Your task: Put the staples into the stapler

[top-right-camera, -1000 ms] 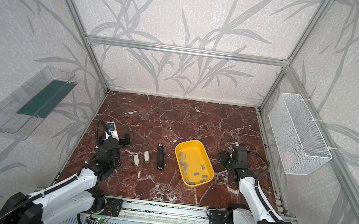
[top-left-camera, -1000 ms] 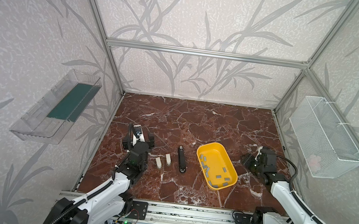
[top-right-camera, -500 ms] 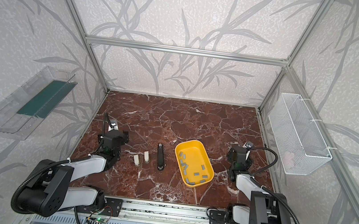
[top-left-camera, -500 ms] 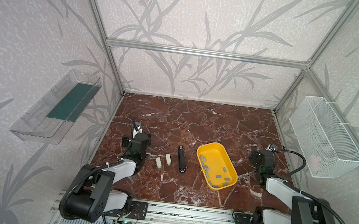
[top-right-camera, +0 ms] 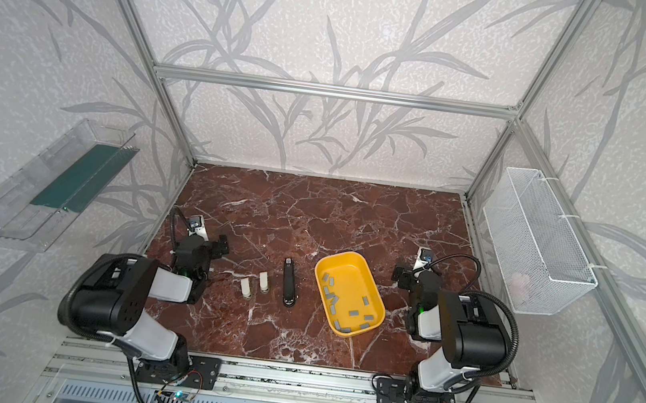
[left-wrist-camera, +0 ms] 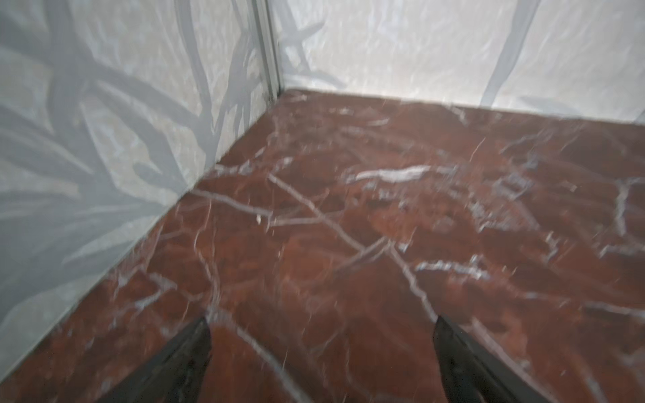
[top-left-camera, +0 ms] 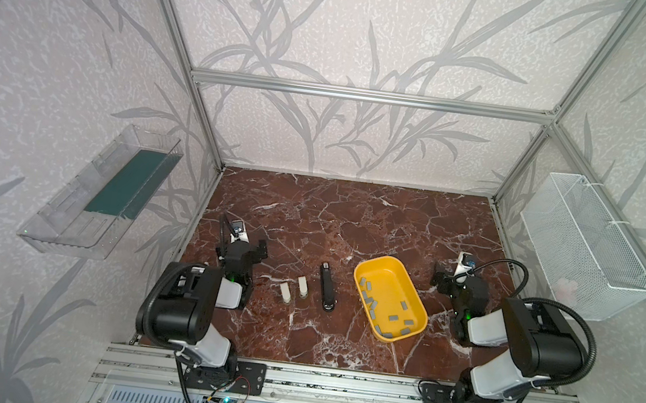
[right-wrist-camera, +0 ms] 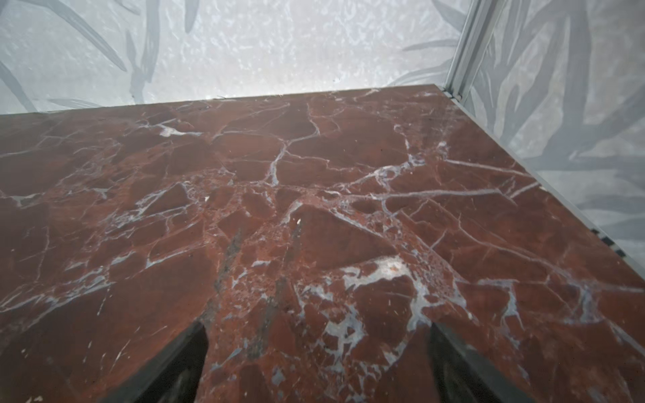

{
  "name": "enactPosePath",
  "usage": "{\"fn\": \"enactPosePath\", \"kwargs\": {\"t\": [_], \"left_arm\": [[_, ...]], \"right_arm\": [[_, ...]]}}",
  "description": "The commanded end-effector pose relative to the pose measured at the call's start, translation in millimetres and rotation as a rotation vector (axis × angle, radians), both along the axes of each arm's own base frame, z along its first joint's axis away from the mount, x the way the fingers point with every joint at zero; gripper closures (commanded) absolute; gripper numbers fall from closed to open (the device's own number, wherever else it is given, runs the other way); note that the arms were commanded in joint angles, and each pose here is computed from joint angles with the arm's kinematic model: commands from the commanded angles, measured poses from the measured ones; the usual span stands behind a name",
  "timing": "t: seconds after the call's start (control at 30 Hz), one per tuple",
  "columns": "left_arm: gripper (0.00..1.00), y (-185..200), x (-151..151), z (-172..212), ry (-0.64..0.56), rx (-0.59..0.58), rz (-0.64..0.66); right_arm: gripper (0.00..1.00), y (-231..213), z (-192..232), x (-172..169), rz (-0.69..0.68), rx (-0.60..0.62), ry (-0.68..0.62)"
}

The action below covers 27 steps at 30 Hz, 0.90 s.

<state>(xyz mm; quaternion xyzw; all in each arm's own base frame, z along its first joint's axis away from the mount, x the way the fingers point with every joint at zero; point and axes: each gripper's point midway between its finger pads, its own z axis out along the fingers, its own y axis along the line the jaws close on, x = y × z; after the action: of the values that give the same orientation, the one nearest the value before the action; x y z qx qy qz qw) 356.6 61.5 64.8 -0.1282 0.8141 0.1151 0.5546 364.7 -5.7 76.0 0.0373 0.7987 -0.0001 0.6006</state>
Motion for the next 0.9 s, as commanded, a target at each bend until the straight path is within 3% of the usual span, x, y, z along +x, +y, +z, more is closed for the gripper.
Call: {"fn": "enactPosePath", "kwargs": {"t": [0.0, 0.1, 0.53, 0.73, 0.8, 0.87], "left_arm": [[0.01, -2.7, 18.4, 34.5, -0.116, -0.019, -0.021], [0.01, -8.4, 32.7, 31.5, -0.073, -0.007, -0.06], [0.01, -10.0, 34.5, 32.4, -0.072, 0.0, -0.072], [0.01, -9.7, 34.2, 32.0, -0.07, 0.001, -0.071], [0.01, -10.1, 34.4, 32.1, -0.07, 0.0, -0.072], [0.01, -10.0, 34.5, 32.5, -0.072, 0.0, -0.072]], "right_arm": [[0.01, 6.0, 26.9, 6.0, 0.035, -0.023, -0.118], [0.01, 5.5, 27.2, 5.2, 0.033, -0.022, -0.124], [0.01, 5.8, 27.3, 5.6, 0.035, -0.021, -0.123], [0.01, 49.0, 21.6, 22.2, 0.239, -0.101, -0.034], [0.01, 48.4, 21.9, 22.5, 0.225, -0.11, -0.037], [0.01, 32.5, 21.7, 23.7, 0.127, -0.103, -0.031]]}}
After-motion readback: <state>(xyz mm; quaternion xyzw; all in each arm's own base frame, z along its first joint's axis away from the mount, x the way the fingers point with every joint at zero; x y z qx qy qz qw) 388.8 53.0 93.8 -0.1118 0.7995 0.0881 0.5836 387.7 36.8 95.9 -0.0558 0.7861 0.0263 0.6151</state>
